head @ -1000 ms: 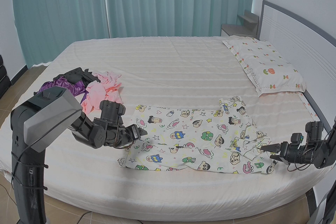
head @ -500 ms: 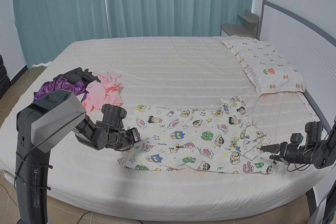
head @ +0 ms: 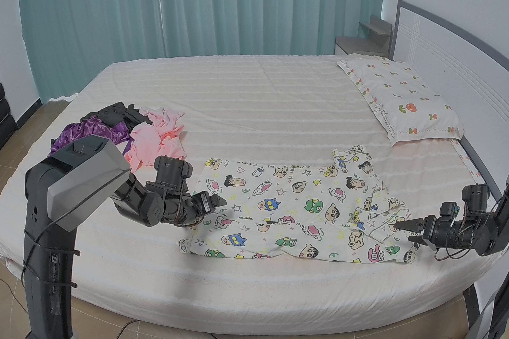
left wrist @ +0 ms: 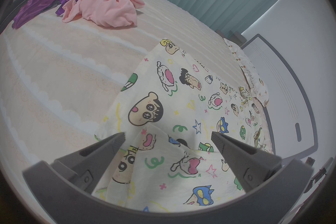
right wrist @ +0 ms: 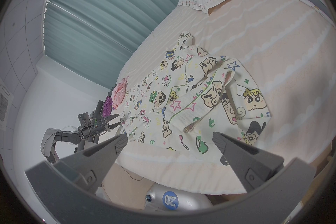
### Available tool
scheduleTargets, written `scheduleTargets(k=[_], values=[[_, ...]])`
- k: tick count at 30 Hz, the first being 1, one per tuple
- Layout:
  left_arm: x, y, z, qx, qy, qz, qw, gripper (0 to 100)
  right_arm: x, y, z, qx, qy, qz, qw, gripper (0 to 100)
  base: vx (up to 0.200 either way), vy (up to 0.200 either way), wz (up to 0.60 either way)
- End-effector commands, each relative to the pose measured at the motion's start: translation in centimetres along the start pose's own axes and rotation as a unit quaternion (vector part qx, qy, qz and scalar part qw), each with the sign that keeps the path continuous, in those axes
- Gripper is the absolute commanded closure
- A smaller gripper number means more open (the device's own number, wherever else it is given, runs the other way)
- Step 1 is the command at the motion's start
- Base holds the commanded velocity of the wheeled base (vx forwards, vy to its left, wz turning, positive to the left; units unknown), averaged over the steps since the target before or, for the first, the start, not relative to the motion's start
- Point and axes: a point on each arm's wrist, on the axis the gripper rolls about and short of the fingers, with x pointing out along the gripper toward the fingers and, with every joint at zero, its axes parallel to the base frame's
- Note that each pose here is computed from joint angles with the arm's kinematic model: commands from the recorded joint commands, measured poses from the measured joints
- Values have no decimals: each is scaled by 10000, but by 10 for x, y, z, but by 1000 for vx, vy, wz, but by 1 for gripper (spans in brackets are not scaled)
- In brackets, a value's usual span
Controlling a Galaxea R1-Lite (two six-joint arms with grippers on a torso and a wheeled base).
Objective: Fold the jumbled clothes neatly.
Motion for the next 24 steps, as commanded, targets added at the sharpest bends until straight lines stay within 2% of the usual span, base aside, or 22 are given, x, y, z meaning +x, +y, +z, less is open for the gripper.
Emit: scheduleTargets(k=[1, 12, 24], values=[[2, -2, 0, 12, 0, -24, 10000, 100, 0, 0, -1, -4, -6, -2, 10000, 0, 0, 0, 0], [12, 12, -8, -29, 152, 214, 9997, 100, -1, 0, -1, -19, -31, 10, 10000, 0, 0, 0, 0], [-12, 14, -4, -108, 156, 553, 9983, 100, -1, 0, -2, -10, -19, 6, 10000, 0, 0, 0, 0]])
